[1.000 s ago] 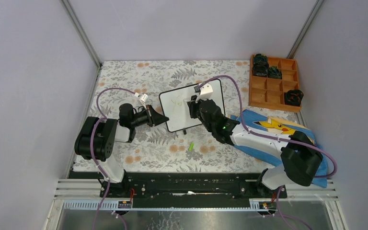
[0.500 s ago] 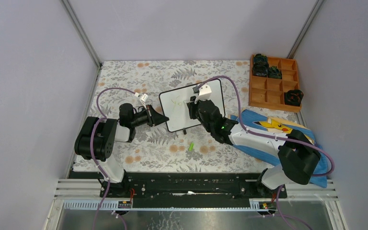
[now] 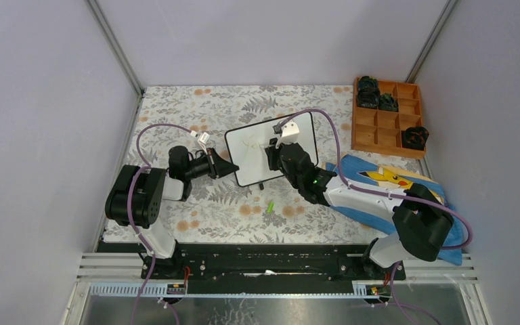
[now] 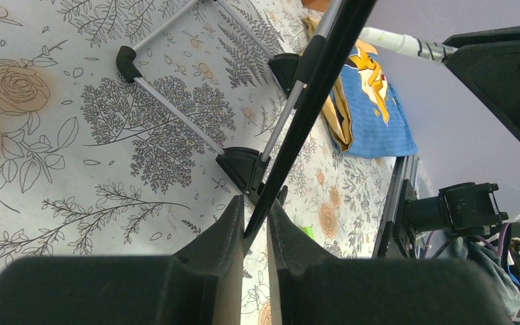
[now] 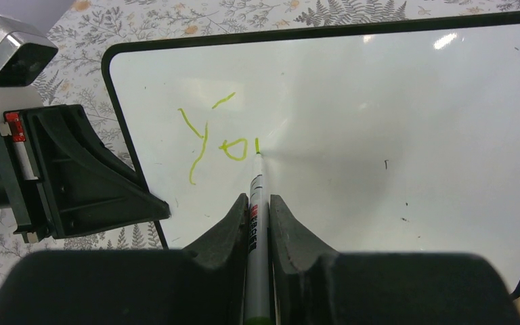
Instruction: Write a sentence on the whiteboard
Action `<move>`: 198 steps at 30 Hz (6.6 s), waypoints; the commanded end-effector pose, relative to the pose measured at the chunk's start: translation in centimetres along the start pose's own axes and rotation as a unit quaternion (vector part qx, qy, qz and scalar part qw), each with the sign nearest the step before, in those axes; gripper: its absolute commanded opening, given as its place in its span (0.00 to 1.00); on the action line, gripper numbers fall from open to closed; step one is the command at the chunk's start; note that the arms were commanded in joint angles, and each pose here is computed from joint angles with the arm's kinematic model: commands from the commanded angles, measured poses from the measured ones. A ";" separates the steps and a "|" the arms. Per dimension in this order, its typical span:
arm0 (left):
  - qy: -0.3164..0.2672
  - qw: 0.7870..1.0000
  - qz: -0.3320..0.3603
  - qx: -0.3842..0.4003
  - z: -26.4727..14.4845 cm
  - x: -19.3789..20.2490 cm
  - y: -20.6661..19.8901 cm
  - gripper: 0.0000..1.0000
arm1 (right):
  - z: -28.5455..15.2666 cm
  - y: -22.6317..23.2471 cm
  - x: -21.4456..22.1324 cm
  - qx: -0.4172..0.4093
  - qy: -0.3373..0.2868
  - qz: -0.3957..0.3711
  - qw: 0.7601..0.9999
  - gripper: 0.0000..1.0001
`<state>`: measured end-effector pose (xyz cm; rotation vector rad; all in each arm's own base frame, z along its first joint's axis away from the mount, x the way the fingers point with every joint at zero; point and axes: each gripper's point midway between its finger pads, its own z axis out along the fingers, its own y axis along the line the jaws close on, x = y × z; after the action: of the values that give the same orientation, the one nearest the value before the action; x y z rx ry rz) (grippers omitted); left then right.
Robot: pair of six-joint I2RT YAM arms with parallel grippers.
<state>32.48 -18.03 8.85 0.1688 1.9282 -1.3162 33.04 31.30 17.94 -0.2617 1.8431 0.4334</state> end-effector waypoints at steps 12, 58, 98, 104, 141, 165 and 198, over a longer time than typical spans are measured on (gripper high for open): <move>0.007 1.000 -0.005 -0.020 0.3 0.4 0.6 0.00 | -0.9 -2.0 -0.1 0.039 -0.004 -0.002 0.999 0.00; 0.017 1.000 0.000 -0.024 0.5 0.8 0.7 0.00 | 0.3 -1.7 -4.6 0.049 -0.048 -0.006 0.998 0.00; 0.032 0.998 -0.004 -0.058 0.5 0.9 1.9 0.00 | -1.4 -4.5 -6.8 0.028 -0.101 0.094 0.990 0.00; 0.032 0.998 -0.003 -0.058 0.5 0.9 1.9 0.00 | -1.0 -4.9 -7.2 0.043 -0.110 0.094 0.989 0.00; 0.032 0.998 -0.001 -0.061 0.5 0.9 1.9 0.00 | 0.9 -3.3 -3.8 0.011 -0.037 0.062 0.997 0.00; 0.034 0.998 0.003 -0.061 0.6 1.0 1.8 0.00 | -0.7 -6.2 -1.6 0.071 -0.004 0.039 0.997 0.00; 0.041 0.997 0.006 -0.067 0.7 1.2 1.9 0.00 | -1.0 -6.2 -5.6 0.071 -0.070 0.067 0.993 0.00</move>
<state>32.73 -18.81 8.52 0.2344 1.9902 -1.2575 35.14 24.71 19.79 -0.0632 1.8262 0.3680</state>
